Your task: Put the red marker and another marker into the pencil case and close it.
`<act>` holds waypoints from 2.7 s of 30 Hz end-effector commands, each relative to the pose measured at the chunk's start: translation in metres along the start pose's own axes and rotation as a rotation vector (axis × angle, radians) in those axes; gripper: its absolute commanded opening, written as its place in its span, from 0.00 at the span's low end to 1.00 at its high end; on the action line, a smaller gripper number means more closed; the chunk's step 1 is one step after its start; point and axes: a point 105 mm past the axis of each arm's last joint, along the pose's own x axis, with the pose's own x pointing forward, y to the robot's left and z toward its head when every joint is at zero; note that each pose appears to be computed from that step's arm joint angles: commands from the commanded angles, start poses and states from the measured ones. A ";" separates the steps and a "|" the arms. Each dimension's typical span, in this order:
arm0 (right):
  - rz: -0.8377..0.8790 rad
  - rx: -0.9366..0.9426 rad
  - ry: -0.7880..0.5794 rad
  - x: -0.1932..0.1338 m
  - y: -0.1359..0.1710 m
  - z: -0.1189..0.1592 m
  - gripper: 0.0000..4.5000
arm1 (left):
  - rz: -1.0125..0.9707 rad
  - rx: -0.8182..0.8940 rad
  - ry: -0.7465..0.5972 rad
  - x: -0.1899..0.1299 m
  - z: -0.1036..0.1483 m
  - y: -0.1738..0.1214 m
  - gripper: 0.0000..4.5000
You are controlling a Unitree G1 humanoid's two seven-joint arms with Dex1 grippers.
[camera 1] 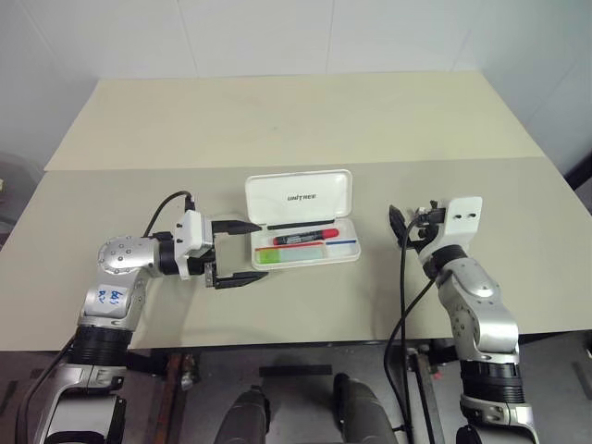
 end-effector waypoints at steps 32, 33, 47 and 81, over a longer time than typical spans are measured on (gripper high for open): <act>-0.174 0.056 0.040 0.023 -0.015 -0.022 0.19 | 0.176 0.112 -0.007 -0.027 0.036 0.028 1.00; -0.183 0.046 0.029 0.023 -0.016 -0.020 0.11 | 0.176 0.112 -0.008 -0.027 0.036 0.028 1.00; 0.361 -0.256 -0.137 0.025 0.024 0.037 0.08 | 0.192 0.067 -0.070 -0.021 0.034 0.030 1.00; 1.462 -0.525 -0.059 -0.005 0.091 0.009 0.08 | 0.172 0.061 -0.053 -0.016 0.026 0.015 1.00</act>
